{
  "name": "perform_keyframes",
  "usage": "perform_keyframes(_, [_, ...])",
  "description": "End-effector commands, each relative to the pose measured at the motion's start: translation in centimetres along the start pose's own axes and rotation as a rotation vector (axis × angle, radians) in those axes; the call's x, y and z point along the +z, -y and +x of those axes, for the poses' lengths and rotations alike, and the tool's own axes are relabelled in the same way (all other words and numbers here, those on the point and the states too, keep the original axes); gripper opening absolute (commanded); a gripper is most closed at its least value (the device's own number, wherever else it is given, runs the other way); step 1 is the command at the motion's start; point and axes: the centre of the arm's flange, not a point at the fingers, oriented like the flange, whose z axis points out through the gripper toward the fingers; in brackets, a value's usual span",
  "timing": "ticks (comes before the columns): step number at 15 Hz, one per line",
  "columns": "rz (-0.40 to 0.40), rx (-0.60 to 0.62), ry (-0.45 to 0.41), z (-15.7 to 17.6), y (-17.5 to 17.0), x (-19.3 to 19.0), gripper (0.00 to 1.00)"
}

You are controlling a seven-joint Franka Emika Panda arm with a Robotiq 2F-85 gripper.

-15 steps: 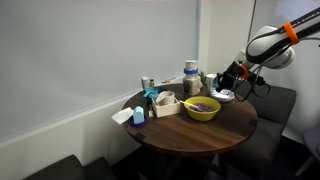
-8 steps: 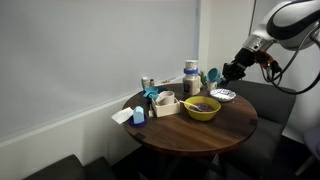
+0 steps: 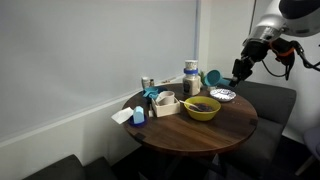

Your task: Put the blue serving spoon in the yellow cereal bowl

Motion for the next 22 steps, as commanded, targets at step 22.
perform_keyframes(22, [0.235,0.032,0.420,8.6,-8.1,6.9,0.02])
